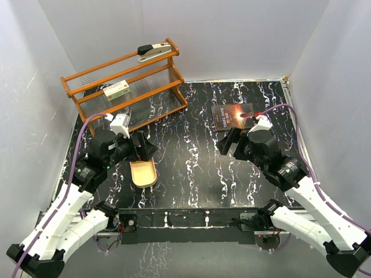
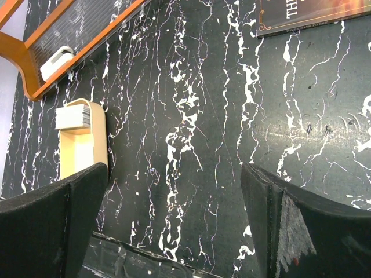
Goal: Put the credit cards into the card holder
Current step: Move the card holder to the center of the board.
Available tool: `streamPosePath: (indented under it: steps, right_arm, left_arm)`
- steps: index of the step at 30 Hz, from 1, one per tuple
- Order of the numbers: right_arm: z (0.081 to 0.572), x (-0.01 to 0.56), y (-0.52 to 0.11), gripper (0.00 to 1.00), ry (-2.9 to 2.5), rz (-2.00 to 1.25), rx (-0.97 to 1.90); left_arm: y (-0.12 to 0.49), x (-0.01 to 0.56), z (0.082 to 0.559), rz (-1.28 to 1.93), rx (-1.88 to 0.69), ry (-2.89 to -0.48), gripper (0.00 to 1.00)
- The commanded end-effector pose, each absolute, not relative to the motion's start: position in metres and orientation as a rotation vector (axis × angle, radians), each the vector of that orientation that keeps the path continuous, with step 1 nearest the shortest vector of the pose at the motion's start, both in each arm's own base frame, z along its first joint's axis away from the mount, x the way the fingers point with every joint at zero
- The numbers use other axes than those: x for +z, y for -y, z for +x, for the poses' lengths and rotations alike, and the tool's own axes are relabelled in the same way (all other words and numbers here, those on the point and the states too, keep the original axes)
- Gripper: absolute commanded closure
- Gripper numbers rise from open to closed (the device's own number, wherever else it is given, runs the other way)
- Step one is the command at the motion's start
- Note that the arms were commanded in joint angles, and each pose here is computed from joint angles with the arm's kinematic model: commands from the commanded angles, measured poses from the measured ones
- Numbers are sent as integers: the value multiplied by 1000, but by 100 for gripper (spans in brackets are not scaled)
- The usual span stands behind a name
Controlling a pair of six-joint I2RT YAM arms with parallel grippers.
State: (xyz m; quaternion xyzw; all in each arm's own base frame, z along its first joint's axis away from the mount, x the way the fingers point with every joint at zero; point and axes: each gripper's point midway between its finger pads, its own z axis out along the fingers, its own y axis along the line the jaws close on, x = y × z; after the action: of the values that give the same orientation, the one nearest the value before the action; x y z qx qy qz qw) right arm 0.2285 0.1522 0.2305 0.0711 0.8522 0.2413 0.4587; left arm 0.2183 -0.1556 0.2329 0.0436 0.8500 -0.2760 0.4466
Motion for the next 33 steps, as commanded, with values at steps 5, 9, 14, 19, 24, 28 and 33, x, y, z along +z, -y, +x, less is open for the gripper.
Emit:
streamPosePath:
  steps: [5, 9, 14, 19, 24, 28, 33]
  right_arm:
    - [244, 217, -138, 2, -2116, 252, 453]
    - [253, 204, -128, 2, -2165, 318, 327]
    - [265, 186, -118, 2, -2195, 365, 183]
    - [279, 168, -104, 30, -2205, 375, 16]
    - [296, 156, -73, 47, -2184, 490, -101]
    - [312, 143, -37, 48, -2173, 636, -99]
    - [326, 119, 6, 51, -2185, 802, -77]
  left_arm:
    - [146, 247, 220, 116, -644, -2031, 1]
    - [146, 234, 220, 128, -625, -2073, 1]
    - [149, 221, 222, 140, -625, -2109, 1]
    - [151, 211, 222, 165, -624, -2125, 1]
    - [148, 205, 221, 176, -609, -2107, 1]
    - [153, 207, 218, 215, -645, -2072, 1]
    - [149, 205, 217, 229, -617, -2073, 1]
